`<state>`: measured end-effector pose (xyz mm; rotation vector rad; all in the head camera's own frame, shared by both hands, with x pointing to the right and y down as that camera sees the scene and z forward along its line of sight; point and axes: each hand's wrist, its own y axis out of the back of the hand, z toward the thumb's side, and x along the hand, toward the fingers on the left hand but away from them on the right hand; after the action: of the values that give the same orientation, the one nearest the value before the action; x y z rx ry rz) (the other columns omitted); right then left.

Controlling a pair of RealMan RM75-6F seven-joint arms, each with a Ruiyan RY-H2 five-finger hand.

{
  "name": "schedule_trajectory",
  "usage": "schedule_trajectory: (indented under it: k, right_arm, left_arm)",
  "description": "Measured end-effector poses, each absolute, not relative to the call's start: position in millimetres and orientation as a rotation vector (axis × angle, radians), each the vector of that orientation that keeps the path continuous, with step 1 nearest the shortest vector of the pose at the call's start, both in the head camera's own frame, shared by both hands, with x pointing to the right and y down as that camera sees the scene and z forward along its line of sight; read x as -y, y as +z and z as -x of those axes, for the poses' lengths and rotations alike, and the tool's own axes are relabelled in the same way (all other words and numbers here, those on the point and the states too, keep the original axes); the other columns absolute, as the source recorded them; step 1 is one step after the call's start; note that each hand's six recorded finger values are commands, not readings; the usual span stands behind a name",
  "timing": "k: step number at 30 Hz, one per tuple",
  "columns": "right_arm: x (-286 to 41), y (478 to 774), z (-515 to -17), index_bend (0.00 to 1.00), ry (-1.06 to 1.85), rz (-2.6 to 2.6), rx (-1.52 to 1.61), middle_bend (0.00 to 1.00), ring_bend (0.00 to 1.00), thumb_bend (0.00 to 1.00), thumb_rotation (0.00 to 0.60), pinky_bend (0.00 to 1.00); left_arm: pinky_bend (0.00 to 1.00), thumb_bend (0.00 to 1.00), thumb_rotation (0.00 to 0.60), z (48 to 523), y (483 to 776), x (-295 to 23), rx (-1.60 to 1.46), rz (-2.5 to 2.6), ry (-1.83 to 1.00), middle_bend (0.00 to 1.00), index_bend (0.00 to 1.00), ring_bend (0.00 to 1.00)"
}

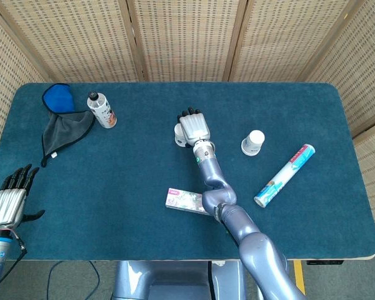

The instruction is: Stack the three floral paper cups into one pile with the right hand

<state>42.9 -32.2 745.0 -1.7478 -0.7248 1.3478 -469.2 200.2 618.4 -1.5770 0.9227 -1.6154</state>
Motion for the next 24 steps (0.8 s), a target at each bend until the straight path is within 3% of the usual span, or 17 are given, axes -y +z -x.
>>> schedule_trajectory:
  k: [13, 24]
  right_arm:
    - [30.1, 739.2, -36.5, 0.70, 1.289, 1.745, 0.754, 0.40, 0.22, 0.20, 0.600, 0.30]
    - [47.3, 722.7, -45.4, 0.70, 1.254, 1.688, 0.807, 0.39, 0.22, 0.20, 0.600, 0.30]
  left_arm:
    - [0.10, 0.17, 0.600, 471.1, 616.9, -201.2, -0.931, 1.578, -1.613, 0.00, 0.06, 0.00]
    - [0.10, 0.17, 0.600, 470.3, 616.5, -201.1, -0.930, 1.577, -1.609, 0.00, 0.06, 0.00]
